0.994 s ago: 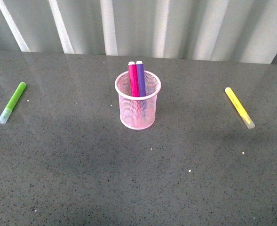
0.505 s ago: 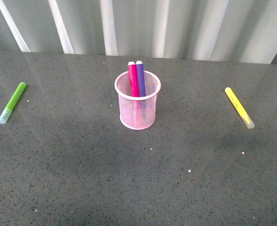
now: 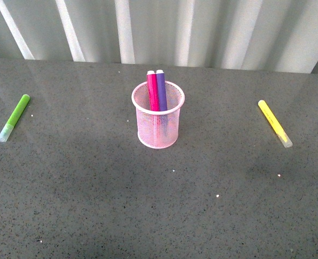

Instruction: Insert purple and pink pens into pink cup

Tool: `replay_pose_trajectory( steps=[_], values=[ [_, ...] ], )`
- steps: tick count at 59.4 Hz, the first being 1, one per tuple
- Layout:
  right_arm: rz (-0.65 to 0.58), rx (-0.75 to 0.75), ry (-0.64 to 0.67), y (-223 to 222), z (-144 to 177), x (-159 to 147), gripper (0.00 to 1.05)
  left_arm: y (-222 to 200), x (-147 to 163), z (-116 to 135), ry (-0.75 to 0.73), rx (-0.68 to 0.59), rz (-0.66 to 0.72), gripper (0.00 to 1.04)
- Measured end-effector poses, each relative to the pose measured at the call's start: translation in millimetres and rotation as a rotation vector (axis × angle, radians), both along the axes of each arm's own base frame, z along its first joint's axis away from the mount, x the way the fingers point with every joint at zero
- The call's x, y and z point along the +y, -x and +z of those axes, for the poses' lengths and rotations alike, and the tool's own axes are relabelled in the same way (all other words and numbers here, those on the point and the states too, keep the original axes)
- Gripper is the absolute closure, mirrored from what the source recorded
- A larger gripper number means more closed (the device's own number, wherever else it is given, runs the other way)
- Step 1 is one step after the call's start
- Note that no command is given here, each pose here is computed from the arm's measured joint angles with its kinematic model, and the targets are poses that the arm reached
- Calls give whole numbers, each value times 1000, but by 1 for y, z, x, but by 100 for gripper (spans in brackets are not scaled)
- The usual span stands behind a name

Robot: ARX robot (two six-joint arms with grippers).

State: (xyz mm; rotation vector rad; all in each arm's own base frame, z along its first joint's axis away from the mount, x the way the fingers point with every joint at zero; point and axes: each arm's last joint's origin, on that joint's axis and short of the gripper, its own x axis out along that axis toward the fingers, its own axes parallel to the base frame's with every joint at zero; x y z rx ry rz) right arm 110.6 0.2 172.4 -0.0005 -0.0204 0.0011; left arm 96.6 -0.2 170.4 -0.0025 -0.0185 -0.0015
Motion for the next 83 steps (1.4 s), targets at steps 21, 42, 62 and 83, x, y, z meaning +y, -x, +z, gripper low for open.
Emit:
replay_pose_trajectory(
  steps=[21,42,62,83],
  values=[
    [0,2,-1,14,-3,0,101,0,0,0,0,0,0,7],
    [0,6,-1,14,-3,0,70,0,0,0,0,-1,0,7],
    [0,6,-2,14,-3,0,5,0,0,0,0,-1,0,7],
    [0,6,-2,14,-3,0,7,0,0,0,0,-1,0,7]
  ],
)
